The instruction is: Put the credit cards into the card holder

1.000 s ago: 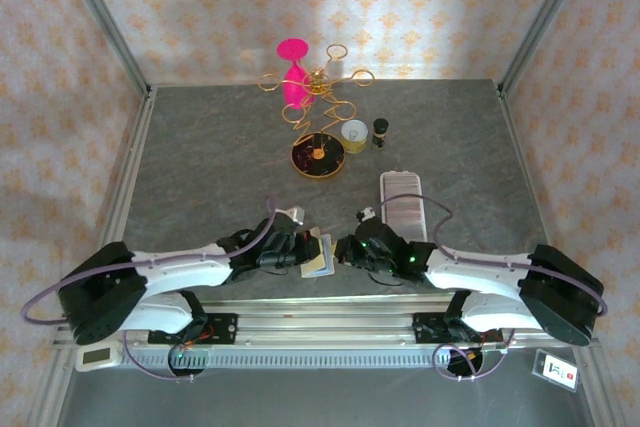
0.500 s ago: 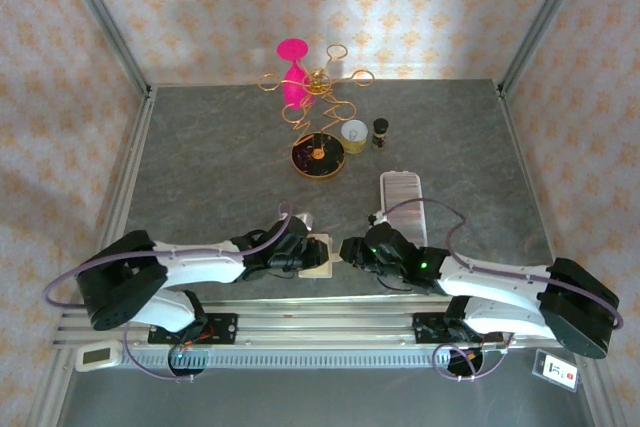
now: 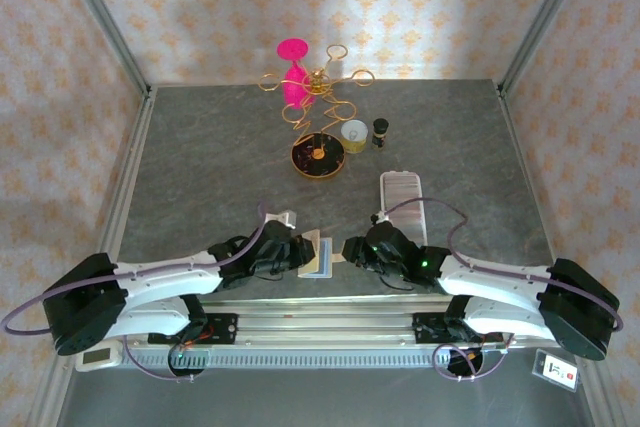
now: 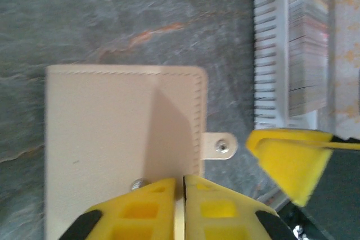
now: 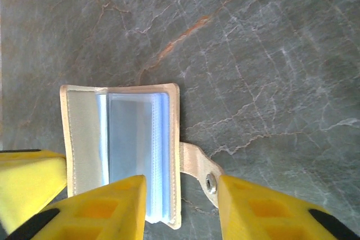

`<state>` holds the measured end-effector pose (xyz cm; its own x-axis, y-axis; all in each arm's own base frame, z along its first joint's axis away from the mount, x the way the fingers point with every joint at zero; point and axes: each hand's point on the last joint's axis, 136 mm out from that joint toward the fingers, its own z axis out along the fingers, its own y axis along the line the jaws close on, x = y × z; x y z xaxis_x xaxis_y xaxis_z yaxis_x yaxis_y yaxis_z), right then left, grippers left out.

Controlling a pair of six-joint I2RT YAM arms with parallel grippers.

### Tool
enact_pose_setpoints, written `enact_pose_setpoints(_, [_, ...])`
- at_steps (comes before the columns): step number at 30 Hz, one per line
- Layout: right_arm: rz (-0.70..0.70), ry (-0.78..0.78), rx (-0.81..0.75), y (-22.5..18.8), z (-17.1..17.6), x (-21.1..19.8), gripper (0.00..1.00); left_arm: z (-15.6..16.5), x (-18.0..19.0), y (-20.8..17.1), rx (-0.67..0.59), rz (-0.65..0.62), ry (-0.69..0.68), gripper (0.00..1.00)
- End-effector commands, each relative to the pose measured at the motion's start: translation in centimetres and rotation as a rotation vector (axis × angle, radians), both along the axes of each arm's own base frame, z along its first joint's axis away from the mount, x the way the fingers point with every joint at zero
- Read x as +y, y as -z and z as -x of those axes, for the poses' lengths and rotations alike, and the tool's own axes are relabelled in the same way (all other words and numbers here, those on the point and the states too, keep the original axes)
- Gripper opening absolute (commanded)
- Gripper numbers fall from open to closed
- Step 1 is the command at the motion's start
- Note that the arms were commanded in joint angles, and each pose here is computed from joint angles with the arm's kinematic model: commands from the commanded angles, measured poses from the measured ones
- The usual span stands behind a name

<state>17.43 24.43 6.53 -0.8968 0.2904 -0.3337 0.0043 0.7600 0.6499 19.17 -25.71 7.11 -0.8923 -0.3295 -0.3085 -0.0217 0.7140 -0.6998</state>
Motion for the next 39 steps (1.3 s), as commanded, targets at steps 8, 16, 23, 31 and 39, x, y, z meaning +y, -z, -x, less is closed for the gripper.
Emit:
enact_pose_setpoints(8, [0.052,0.043,0.012,1.3,-0.1,-1.7,0.32,0.4,1.0,1.8,0.025,0.002,-0.046,0.02])
enact_pose_setpoints(16, [0.022,0.025,0.020,1.7,-0.3,-1.1,0.30,0.6,0.3,2.6,0.048,0.011,-0.023,0.00])
enact_pose_setpoints(23, [0.009,0.008,0.037,2.4,-0.3,-0.5,0.23,1.1,0.4,4.0,0.081,-0.010,-0.015,0.00])
enact_pose_setpoints(31, [-0.008,0.000,0.045,2.6,-0.2,-0.2,0.10,1.6,1.3,5.3,0.101,-0.046,-0.024,0.00])
enact_pose_setpoints(39, [-0.030,-0.015,0.038,1.8,-0.2,0.3,0.00,1.8,1.4,5.1,0.107,-0.043,-0.025,0.00])
